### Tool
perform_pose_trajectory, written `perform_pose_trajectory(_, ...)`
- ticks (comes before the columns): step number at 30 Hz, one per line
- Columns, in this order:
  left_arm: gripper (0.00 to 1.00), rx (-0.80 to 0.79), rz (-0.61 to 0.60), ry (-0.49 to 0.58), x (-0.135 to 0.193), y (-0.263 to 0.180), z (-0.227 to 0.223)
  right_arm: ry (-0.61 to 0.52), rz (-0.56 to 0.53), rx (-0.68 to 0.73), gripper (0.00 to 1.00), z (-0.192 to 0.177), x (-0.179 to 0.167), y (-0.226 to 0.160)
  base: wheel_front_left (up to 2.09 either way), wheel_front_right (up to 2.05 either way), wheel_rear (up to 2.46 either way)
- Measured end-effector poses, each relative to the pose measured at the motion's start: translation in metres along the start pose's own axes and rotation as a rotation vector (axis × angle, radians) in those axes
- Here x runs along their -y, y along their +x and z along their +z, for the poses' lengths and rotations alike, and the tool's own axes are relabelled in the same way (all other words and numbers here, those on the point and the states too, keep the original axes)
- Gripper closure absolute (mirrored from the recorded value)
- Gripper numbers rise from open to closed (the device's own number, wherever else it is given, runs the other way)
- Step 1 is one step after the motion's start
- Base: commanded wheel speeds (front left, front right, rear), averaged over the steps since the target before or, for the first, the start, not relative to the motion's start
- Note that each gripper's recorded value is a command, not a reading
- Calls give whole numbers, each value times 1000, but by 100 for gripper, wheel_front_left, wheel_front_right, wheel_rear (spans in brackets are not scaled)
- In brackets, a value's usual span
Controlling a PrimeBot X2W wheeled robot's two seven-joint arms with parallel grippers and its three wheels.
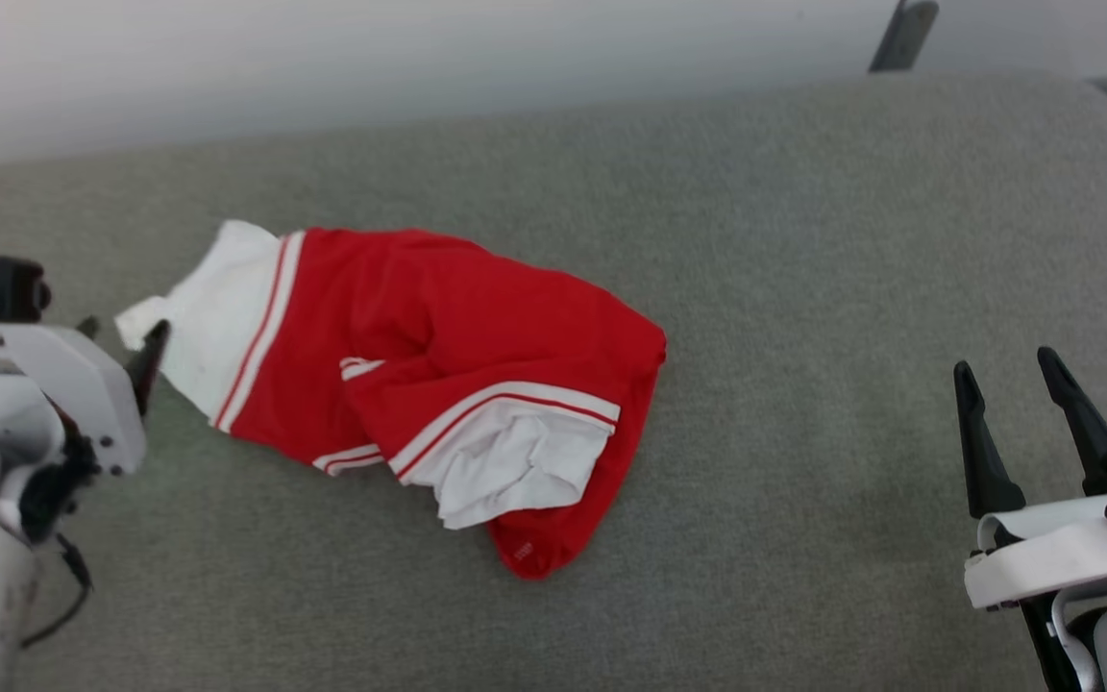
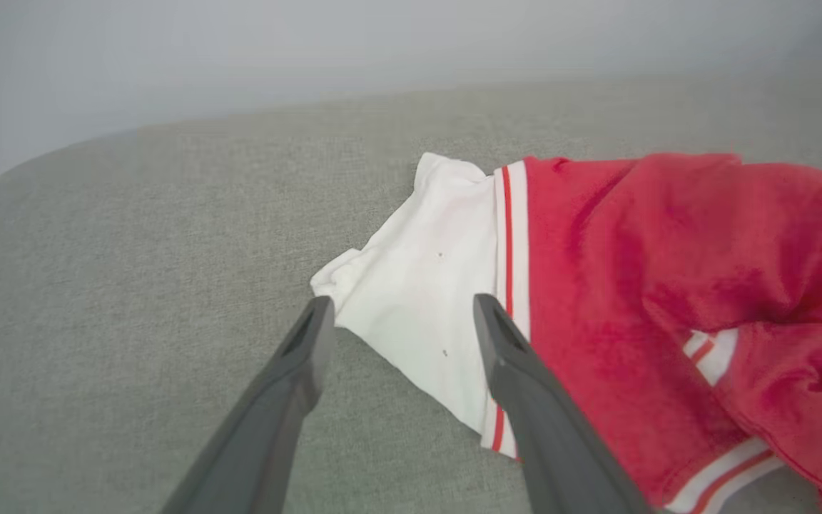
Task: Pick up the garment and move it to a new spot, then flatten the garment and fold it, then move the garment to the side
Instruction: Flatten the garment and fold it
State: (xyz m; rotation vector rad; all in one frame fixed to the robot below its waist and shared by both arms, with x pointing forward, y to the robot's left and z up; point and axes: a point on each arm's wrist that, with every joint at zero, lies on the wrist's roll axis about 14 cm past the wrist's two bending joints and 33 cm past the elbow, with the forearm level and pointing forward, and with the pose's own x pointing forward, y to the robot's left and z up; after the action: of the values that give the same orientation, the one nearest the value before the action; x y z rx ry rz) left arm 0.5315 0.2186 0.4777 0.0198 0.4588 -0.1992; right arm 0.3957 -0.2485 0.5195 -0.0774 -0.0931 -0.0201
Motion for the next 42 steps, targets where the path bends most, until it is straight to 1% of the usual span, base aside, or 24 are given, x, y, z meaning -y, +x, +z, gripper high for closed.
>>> perform_pose_trajectory(2, 0, -56, 15, 5, -6, 12, -8, -4, -4, -15, 0, -6, 2, 2, 0, 0, 0)
perform_pose_trajectory(6, 0, -116, 41, 13, -16, 35, -16, -8, -16, -41, 0, -15, 6, 7, 0, 0, 0)
perform_pose_trajectory(10, 0, -209, 62, 22, -21, 52, -38, -11, -25, -69, 0, -26, 9, 9, 0, 0, 0)
perform_pose_trajectory(13, 0, -272, 94, 55, -29, 60, -53, -13, -29, -91, 0, -33, 10, 10, 0, 0, 0)
perform_pose_trajectory(17, 0, -310, 122, 40, -33, 70, -61, -16, -30, -110, 0, -41, 11, 10, 0, 0, 0)
perform_pose_trajectory(19, 0, -329, 125, 9, -32, 72, -65, -16, -30, -113, 0, -42, 11, 12, 0, 0, 0)
perform_pose_trajectory(20, 4, -341, 126, 0, -31, 72, -66, -17, -29, -110, 0, -41, 11, 13, 0, 0, 0)
perform_pose_trajectory(21, 36, -354, 127, -1, -31, 72, -68, -17, -27, -108, 0, -41, 10, 14, 0, 0, 0)
perform_pose_trajectory(22, 62, -366, 122, -12, -28, 72, -69, -16, -26, -108, 0, -41, 10, 14, 0, 0, 0)
perform_pose_trajectory(24, 100, -375, 113, -22, -24, 72, -70, -15, -24, -108, 0, -41, 9, 14, 0, 0, 0)
perform_pose_trajectory(32, 100, -392, 106, -25, -20, 63, -69, -12, -16, -95, 0, -36, 6, 15, 0, 0, 0)
perform_pose_trajectory(42, 100, -407, 124, -25, -25, 35, -62, 13, 3, -66, 0, -26, -4, 13, 0, 0, 0)
